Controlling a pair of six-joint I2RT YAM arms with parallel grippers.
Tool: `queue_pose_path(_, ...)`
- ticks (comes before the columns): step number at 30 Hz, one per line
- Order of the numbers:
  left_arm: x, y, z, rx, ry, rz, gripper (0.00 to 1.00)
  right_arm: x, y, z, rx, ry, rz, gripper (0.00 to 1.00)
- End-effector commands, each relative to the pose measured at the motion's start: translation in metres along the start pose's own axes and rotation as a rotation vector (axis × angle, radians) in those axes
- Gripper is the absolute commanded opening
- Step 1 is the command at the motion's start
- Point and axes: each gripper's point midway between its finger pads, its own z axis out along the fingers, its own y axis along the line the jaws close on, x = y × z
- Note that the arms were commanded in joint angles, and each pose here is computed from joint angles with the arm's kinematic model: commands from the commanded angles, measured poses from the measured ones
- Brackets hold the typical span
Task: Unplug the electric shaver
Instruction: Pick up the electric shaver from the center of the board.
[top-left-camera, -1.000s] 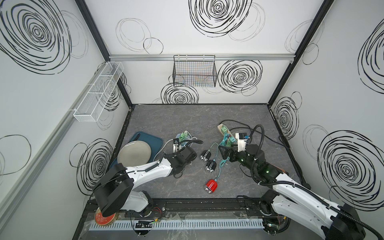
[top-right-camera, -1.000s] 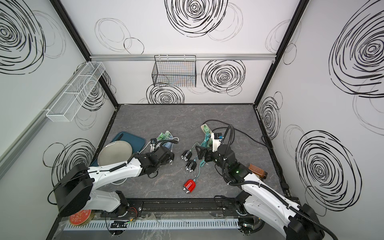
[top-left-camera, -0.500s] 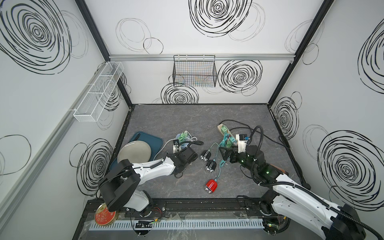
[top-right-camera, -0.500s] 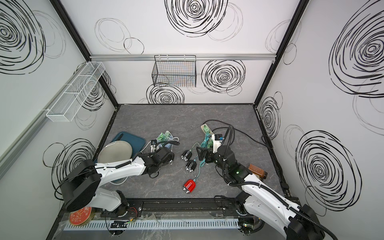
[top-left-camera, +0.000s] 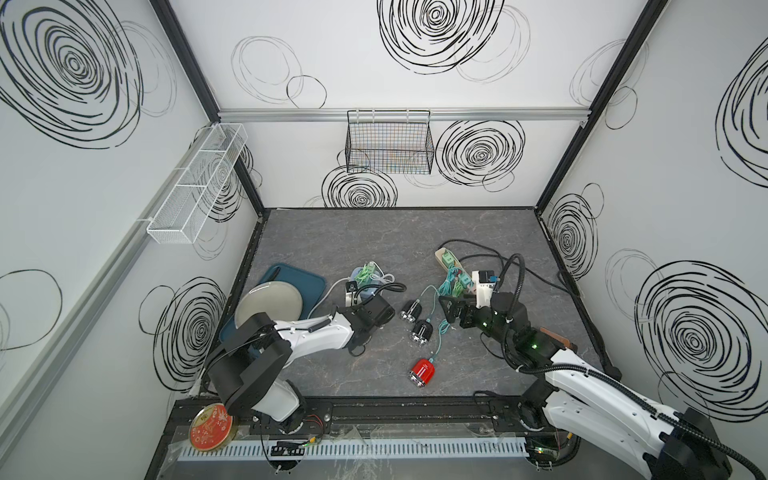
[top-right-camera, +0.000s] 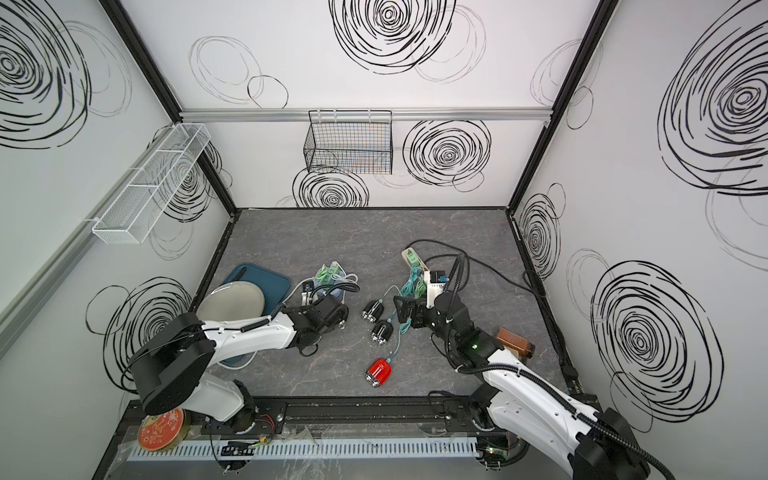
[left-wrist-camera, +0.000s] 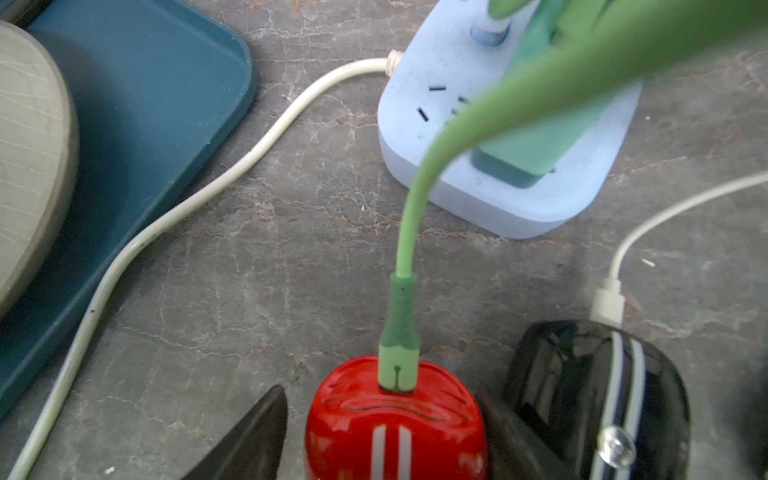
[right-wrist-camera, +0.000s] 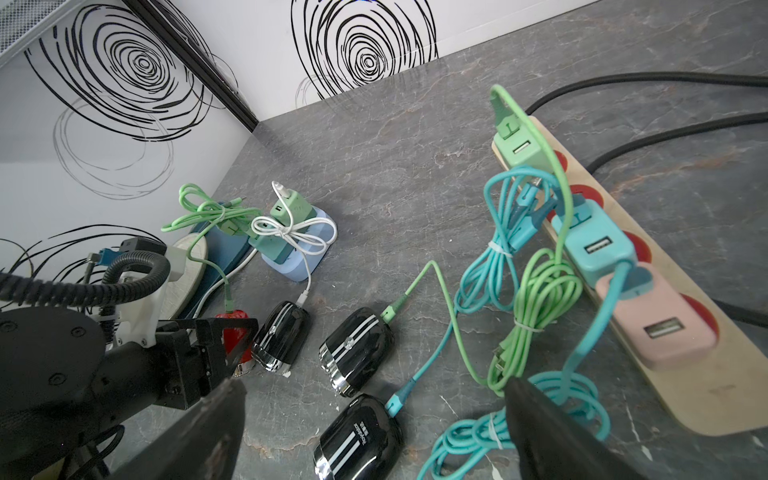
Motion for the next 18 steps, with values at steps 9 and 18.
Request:
queue_pose_path(9, 0.010, -0.003, 0.004, 0.016, 0.033, -0.002, 0.92, 0.005, -0.007, -0.004, 0.022, -0.009, 0.021, 1.00)
queue_pose_path(18, 0.012, -0.010, 0.001, 0.067, 0.062, 0.017, 0.69, 0.006, -0.009, -0.005, 0.032, -0.008, 0.026, 1.00)
